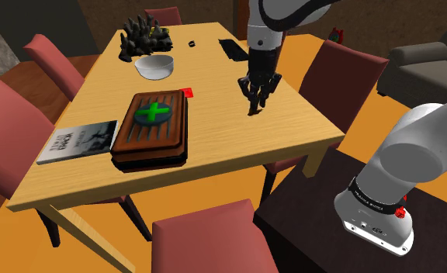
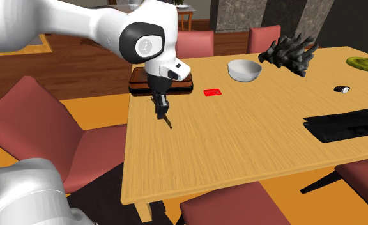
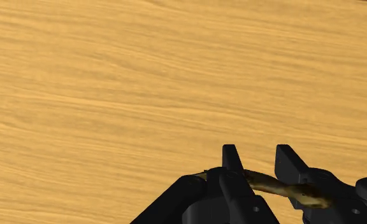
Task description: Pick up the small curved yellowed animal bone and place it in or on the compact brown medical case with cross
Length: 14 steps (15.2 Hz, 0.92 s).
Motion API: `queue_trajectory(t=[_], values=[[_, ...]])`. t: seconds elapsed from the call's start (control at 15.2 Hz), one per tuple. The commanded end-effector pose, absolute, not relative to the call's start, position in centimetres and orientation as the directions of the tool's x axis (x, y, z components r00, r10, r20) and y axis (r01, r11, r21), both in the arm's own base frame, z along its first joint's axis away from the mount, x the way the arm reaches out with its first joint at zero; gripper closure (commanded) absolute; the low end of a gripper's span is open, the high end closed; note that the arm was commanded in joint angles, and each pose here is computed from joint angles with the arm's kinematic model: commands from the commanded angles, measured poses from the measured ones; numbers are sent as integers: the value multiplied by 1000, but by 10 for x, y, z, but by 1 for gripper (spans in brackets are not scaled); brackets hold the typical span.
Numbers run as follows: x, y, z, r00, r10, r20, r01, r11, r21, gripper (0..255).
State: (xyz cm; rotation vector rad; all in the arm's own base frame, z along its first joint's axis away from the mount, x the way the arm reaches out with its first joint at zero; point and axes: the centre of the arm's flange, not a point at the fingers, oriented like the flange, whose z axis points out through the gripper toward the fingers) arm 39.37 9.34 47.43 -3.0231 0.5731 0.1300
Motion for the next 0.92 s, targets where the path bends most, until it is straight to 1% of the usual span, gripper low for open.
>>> queue_trajectory(t=[0.0, 0.86], values=[[393, 93, 485, 927, -362, -95, -368, -929, -45, 255], [393, 93, 554, 927, -362, -95, -368, -929, -45, 255]])
